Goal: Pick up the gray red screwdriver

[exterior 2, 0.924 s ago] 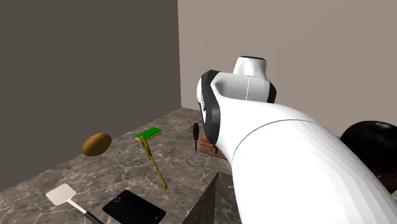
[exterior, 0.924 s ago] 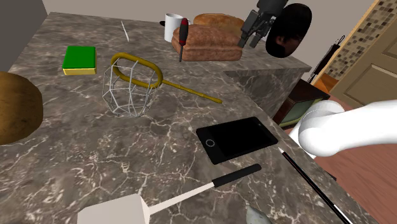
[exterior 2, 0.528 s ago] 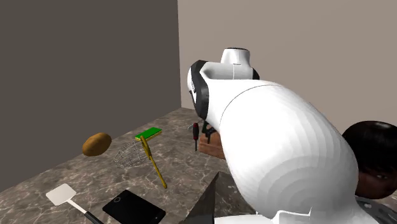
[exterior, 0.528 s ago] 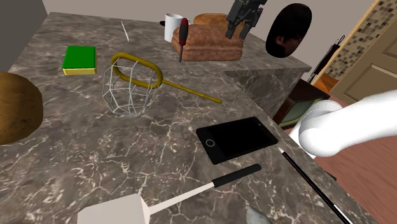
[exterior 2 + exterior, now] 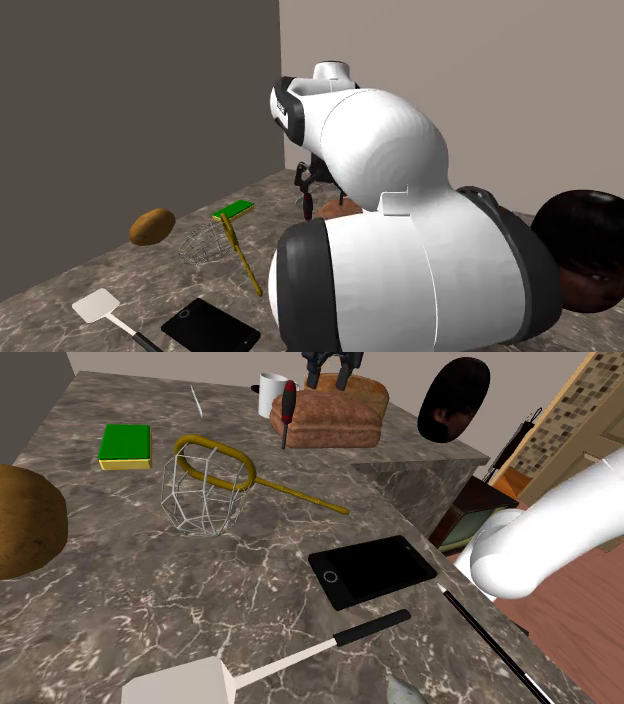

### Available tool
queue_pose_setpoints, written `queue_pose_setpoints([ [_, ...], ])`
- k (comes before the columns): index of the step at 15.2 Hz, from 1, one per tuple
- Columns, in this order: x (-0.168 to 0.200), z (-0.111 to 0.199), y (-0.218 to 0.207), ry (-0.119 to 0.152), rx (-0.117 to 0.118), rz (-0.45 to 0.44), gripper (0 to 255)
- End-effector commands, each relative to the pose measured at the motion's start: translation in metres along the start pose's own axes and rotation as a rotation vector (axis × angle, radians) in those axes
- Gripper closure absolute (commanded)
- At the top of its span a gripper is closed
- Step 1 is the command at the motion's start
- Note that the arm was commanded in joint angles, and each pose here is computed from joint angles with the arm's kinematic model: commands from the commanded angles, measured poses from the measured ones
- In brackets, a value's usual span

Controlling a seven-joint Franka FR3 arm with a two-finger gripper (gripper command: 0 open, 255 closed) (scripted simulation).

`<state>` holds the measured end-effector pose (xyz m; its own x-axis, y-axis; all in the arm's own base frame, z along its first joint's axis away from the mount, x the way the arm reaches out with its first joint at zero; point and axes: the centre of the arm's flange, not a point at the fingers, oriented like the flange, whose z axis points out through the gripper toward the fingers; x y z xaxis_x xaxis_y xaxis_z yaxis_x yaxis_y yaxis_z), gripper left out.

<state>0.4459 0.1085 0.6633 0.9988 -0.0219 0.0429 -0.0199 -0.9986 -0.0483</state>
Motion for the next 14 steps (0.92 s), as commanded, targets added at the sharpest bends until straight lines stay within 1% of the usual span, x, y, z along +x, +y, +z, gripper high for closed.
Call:
queue_pose_setpoints([
  [1, 0.022, -0.006, -0.021, -0.017, -0.012, -0.002, 0],
  [5, 0.061, -0.012, -0.056, -0.047, -0.033, -0.005, 0],
  [12, 0.059, 0.025, -0.054, -0.047, -0.033, -0.005, 0],
  [14, 0.059, 0.028, -0.054, -0.047, -0.033, -0.005, 0],
])
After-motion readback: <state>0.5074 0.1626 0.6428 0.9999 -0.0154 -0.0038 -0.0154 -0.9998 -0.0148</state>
